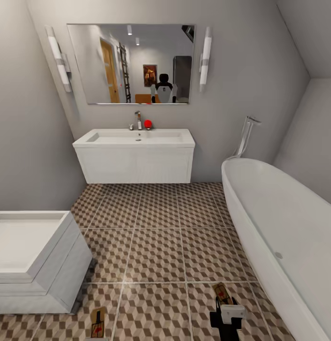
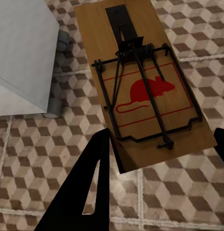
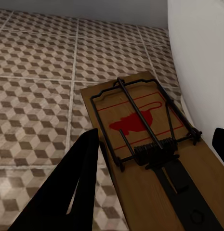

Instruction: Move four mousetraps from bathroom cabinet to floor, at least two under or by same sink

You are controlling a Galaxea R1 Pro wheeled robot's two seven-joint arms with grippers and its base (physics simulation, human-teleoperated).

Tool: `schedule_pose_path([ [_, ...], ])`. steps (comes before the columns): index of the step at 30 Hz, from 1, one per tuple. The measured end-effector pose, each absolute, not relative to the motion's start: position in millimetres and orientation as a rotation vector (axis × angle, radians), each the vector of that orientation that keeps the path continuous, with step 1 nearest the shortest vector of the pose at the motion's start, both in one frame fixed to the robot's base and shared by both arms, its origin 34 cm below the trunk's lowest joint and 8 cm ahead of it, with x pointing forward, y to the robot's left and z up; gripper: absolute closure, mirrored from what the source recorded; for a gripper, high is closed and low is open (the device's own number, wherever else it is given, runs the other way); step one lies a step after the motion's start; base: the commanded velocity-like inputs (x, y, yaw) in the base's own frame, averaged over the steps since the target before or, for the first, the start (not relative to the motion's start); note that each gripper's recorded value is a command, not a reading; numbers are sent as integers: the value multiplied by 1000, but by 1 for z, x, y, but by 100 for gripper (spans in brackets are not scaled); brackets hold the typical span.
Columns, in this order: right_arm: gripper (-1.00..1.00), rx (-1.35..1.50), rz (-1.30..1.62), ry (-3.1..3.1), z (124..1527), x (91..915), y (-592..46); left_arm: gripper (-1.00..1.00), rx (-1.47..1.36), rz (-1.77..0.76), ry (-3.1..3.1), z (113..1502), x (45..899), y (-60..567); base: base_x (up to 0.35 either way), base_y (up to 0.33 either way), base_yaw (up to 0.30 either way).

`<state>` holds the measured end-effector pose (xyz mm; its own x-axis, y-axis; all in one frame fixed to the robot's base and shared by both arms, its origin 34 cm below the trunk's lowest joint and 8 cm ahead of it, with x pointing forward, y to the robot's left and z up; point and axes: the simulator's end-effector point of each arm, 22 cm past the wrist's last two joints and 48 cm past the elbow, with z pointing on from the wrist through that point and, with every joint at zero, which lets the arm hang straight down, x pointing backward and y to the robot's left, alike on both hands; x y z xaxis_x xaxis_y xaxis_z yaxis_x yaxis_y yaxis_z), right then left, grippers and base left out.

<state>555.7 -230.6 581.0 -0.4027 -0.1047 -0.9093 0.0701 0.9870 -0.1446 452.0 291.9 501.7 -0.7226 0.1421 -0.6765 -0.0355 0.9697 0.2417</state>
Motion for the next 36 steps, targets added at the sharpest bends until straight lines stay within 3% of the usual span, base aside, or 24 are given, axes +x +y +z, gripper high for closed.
schedule_pose_path([
  [36,100,-25,-190,1976,581,556,-231,100,74,307,2359,502,452,292,287,-9,38],
])
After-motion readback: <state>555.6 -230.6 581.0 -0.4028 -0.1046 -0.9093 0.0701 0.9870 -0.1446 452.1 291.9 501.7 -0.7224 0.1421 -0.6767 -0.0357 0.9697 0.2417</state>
